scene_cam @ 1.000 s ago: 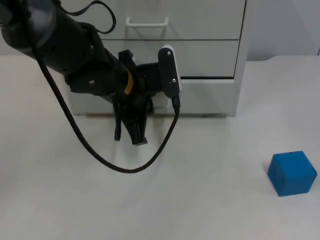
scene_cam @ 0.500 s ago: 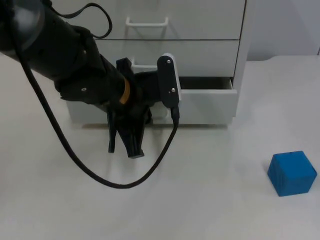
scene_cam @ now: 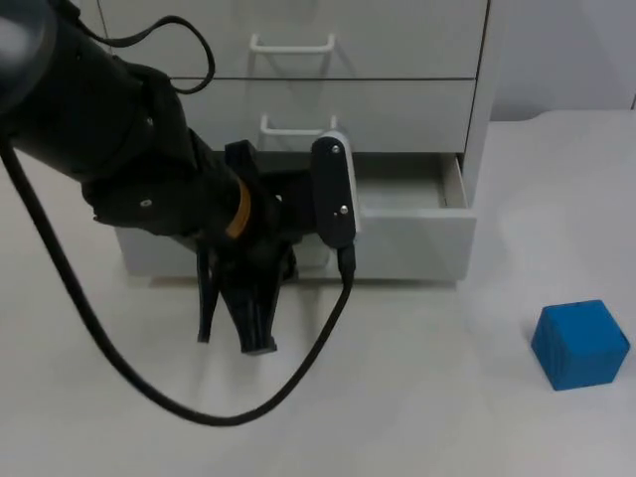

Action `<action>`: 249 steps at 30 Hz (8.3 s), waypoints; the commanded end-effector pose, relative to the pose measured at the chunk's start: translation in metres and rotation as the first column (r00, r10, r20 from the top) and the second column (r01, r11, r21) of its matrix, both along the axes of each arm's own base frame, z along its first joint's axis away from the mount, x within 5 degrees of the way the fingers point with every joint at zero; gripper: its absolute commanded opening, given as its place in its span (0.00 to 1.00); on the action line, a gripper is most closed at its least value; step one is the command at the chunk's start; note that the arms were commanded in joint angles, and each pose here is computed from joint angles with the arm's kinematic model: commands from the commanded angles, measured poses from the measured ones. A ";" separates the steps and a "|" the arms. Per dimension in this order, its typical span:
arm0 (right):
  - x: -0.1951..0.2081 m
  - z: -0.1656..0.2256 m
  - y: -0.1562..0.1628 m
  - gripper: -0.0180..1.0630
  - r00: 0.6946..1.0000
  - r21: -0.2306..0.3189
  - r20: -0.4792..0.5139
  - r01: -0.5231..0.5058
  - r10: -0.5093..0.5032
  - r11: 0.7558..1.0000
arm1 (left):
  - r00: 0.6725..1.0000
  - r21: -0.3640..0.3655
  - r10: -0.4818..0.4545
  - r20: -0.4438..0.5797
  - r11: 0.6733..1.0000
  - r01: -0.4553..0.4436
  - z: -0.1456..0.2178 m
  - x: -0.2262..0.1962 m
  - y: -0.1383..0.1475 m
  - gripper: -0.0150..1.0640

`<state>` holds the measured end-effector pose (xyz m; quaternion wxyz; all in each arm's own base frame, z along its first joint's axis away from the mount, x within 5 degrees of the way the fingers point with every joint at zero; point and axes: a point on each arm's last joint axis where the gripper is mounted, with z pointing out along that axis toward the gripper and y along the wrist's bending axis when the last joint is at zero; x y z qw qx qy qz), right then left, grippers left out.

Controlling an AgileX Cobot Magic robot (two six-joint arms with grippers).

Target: Open the drawer with the left hand, place the block into the drawer with the right hand, then close the drawer with the left hand.

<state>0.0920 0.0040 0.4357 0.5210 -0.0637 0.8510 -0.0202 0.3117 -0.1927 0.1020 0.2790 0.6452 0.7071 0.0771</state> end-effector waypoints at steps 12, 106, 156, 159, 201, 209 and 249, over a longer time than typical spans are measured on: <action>-0.001 0.003 0.000 0.99 1.000 0.013 0.027 0.009 -0.010 1.000 | 0.996 -0.018 0.080 -0.035 0.997 -0.081 0.023 -0.038 0.007 0.01; -0.001 0.003 0.002 0.99 1.000 0.038 0.024 -0.004 0.003 0.999 | 0.652 -0.861 0.744 0.144 0.419 -0.287 0.286 -0.218 0.173 0.99; 0.036 -0.082 0.009 0.99 0.984 0.149 -0.178 0.048 -0.021 0.988 | 0.452 -0.882 0.881 -0.143 0.094 -0.462 0.258 -0.124 0.195 0.99; 0.049 -0.103 0.010 0.99 0.966 0.140 -0.256 0.059 -0.022 0.988 | 0.452 -0.882 0.881 -0.143 0.094 -0.462 0.258 -0.124 0.195 0.99; 0.181 -0.297 0.094 0.99 0.775 0.117 -0.630 0.032 0.049 0.993 | 0.439 -0.858 0.884 -0.161 0.095 -0.505 0.254 -0.125 0.196 0.99; 0.185 -0.314 0.095 0.99 0.762 0.118 -0.646 0.045 0.042 0.992 | 0.440 -0.857 0.887 -0.141 0.113 -0.503 0.254 -0.125 0.196 0.99; 0.185 -0.335 0.110 0.74 0.754 0.095 -0.648 -0.061 0.108 0.994 | 0.441 -0.855 0.889 -0.122 0.131 -0.501 0.254 -0.125 0.196 0.99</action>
